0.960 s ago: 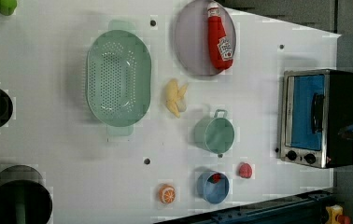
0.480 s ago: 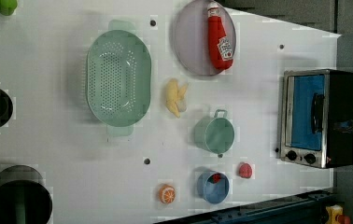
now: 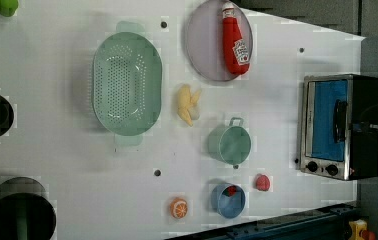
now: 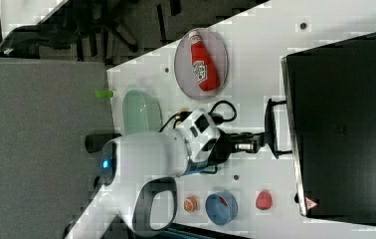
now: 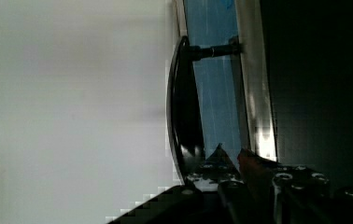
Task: Flap open oven.
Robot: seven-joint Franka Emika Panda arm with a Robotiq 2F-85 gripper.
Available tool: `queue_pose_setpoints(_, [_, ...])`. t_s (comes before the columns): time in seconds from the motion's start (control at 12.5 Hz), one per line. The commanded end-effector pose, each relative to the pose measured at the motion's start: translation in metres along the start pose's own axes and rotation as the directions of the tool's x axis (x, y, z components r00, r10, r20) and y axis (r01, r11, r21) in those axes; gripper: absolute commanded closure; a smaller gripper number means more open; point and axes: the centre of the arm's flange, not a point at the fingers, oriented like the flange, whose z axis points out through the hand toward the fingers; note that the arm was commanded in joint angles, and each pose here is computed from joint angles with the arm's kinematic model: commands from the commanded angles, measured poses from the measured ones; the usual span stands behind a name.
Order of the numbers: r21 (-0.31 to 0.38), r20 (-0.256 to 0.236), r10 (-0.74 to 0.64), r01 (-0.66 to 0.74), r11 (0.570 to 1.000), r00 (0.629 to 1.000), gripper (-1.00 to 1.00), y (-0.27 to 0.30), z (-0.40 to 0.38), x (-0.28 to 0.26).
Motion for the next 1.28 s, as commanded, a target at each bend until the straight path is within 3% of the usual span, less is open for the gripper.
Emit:
queue_pose_setpoints(0.08, [-0.013, -0.024, -0.068, 0.068, 0.998, 0.997, 0.65, 0.002, 0.009, 0.004])
queue_pose_setpoints(0.48, [-0.028, 0.006, -0.084, 0.084, 0.996, 0.996, 0.65, -0.011, 0.045, 0.010])
queue_pose_setpoints(0.88, [-0.035, 0.033, -0.130, 0.131, 0.991, 0.991, 0.65, -0.061, 0.053, 0.013])
queue_pose_setpoints(1.28, [-0.158, 0.067, -0.119, 0.128, 0.979, 0.991, 0.65, -0.129, 0.074, 0.013])
